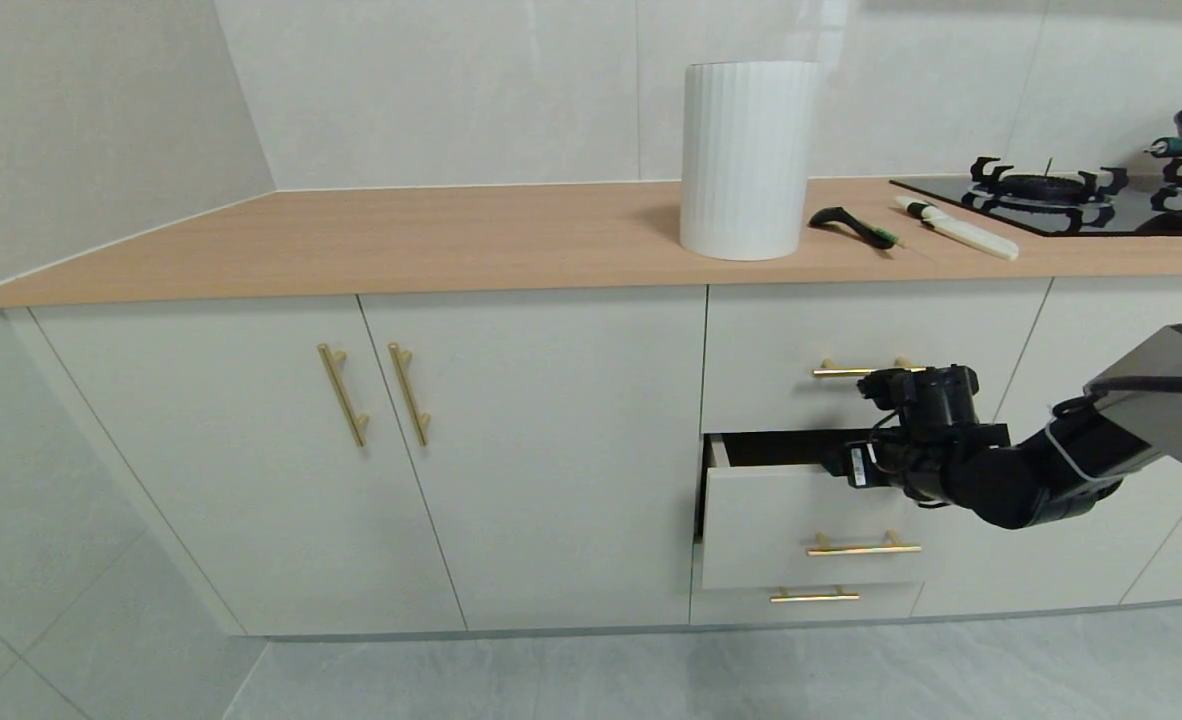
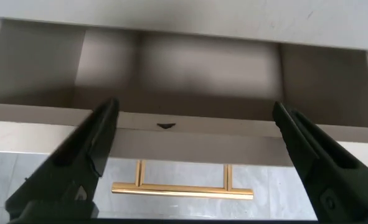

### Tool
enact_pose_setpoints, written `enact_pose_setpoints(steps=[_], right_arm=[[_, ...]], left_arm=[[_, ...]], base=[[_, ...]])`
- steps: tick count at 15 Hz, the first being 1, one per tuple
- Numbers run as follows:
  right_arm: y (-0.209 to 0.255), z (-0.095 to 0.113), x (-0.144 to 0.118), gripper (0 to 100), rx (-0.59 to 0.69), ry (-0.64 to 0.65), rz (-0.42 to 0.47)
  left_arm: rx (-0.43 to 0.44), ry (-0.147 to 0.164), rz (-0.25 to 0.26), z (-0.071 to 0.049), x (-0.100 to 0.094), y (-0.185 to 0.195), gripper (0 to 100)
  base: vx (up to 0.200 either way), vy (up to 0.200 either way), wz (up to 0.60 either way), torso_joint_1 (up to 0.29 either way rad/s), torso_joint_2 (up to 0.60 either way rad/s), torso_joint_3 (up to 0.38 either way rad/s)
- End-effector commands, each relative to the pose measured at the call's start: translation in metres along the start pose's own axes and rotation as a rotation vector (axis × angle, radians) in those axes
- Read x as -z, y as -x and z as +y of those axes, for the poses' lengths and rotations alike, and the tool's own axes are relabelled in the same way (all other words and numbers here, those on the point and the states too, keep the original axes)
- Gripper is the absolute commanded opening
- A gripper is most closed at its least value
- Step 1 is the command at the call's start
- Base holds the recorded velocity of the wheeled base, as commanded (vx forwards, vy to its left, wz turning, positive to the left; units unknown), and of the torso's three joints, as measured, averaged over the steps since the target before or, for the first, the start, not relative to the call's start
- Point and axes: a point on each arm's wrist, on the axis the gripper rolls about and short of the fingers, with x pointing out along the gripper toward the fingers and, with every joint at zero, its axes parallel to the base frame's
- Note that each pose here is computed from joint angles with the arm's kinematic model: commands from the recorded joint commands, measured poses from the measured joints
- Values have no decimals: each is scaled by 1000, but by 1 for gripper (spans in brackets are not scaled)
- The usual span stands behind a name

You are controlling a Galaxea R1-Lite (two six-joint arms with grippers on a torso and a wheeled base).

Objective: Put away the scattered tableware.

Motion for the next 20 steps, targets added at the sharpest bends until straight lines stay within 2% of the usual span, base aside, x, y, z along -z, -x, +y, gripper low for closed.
enact_pose_setpoints(steps=[1, 11, 17, 20], right_arm=[[-2, 1, 4, 100, -1, 2, 15], [29, -4, 23, 100, -4, 10, 84], [92, -13, 48, 100, -8, 16, 150], [128, -10, 66, 100, -38, 28, 180]], left_arm=[[-1, 0, 1, 0, 0, 0, 100], [-1, 0, 1, 0, 0, 0, 100], [-1, 0, 1, 0, 0, 0, 100], [-1, -1, 1, 0, 0, 0, 100]], base=[[0, 0, 0, 0, 0, 0], [0, 0, 0, 0, 0, 0], [0, 0, 0, 0, 0, 0], [0, 0, 0, 0, 0, 0]])
